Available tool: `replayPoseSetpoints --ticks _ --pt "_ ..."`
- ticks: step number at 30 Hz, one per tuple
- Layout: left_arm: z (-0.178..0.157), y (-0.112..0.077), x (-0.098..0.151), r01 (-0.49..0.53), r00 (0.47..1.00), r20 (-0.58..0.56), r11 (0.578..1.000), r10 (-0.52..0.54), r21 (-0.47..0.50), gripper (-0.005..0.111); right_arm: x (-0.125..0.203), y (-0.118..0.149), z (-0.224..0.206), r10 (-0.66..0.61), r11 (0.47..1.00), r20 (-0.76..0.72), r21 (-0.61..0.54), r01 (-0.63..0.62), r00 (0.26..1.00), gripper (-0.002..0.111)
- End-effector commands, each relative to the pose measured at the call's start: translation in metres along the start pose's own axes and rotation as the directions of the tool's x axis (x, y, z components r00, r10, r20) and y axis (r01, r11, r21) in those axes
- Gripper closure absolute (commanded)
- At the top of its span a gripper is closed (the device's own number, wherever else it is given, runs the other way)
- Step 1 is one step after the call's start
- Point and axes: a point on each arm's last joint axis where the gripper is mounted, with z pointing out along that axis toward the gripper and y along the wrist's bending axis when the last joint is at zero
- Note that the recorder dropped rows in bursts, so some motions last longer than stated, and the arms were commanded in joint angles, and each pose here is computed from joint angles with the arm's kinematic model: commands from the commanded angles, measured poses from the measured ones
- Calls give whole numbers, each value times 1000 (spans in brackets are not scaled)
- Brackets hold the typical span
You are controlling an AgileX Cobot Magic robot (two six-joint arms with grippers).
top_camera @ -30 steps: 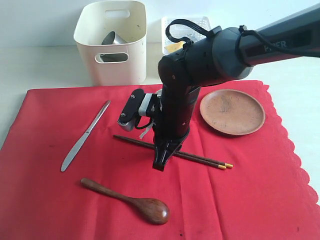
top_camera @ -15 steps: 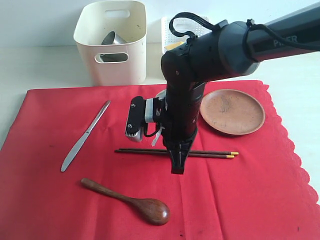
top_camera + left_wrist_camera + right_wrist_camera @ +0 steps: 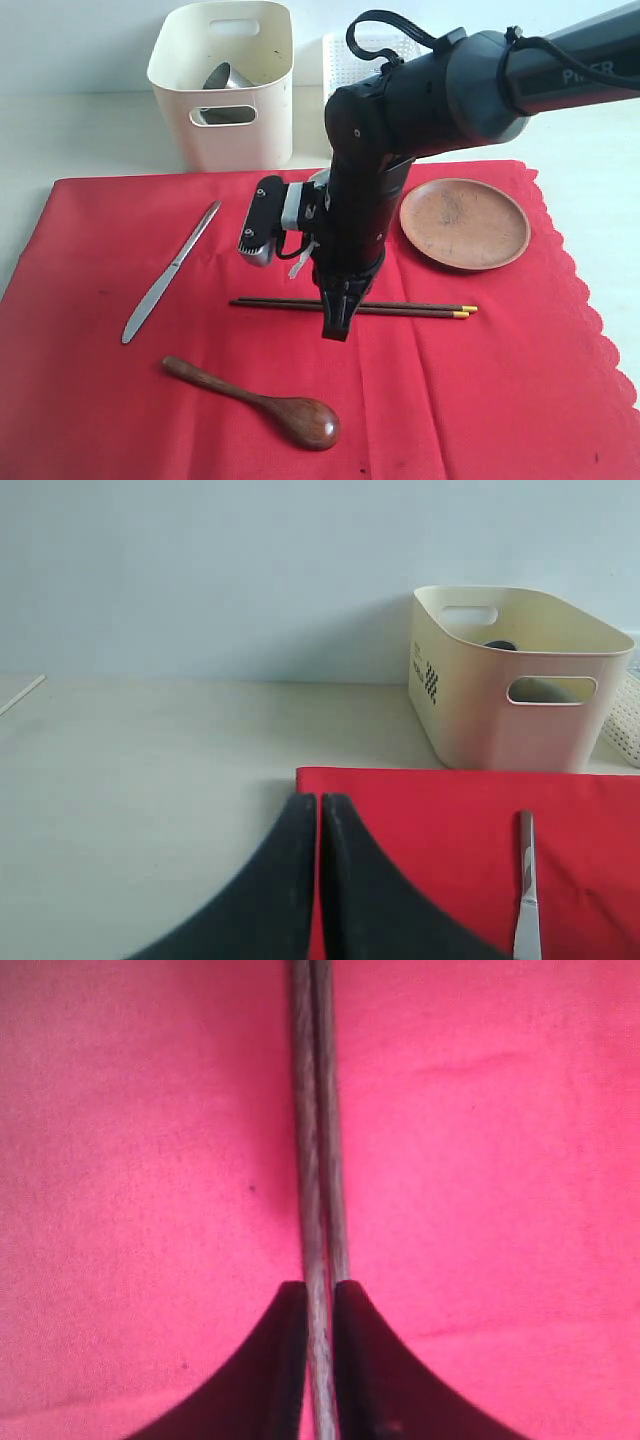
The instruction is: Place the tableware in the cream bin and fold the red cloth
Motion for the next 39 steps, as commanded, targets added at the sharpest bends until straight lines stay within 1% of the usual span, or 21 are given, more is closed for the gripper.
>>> replayPoseSetpoints --ticks 1,3,4,6,16,18,19,20,21,22,23,26,29,39 --pt "-1 0 -1 7 1000 7 1000 -7 -1 103 -1 -3 -3 34 999 38 23 -35 999 78" --pt "-1 0 -1 7 1000 7 1000 -7 -1 103 0 -2 -3 34 999 31 17 -35 999 65" --pt "-1 0 -1 7 1000 7 1000 -7 -1 103 0 -2 -3 36 999 28 12 -37 999 60" --pt "-1 0 -1 7 1000 7 1000 -7 -1 103 0 0 -2 49 999 24 -7 -49 999 54" --pt "-1 0 -1 7 1000 7 1000 -7 -1 103 4 1 28 46 997 -40 -57 -49 998 54" --pt "-1 0 -1 7 1000 7 1000 -7 -1 103 6 2 29 24 997 -58 -73 -28 998 58" --pt "-1 0 -1 7 1000 7 1000 -7 -1 103 7 6 29 -31 993 -69 -114 23 997 70" --pt "-1 0 -1 7 1000 7 1000 -7 -1 103 8 7 29 -47 991 -80 -129 37 996 79" --pt "-1 0 -1 7 1000 7 1000 -7 -1 103 10 9 28 -63 988 -95 -149 49 993 96" --pt "-1 0 -1 7 1000 7 1000 -7 -1 103 10 9 28 -66 987 -97 -150 51 993 102" --pt "-1 0 -1 7 1000 7 1000 -7 -1 103 12 10 28 -97 982 -110 -172 77 989 108" --pt "-1 0 -1 7 1000 7 1000 -7 -1 103 16 14 26 -142 970 -136 -218 111 980 108" --pt "-1 0 -1 7 1000 7 1000 -7 -1 103 15 14 22 -162 967 -129 -219 131 978 108" --pt "-1 0 -1 7 1000 7 1000 -7 -1 103 8 11 -22 -169 981 -28 -97 166 985 108"
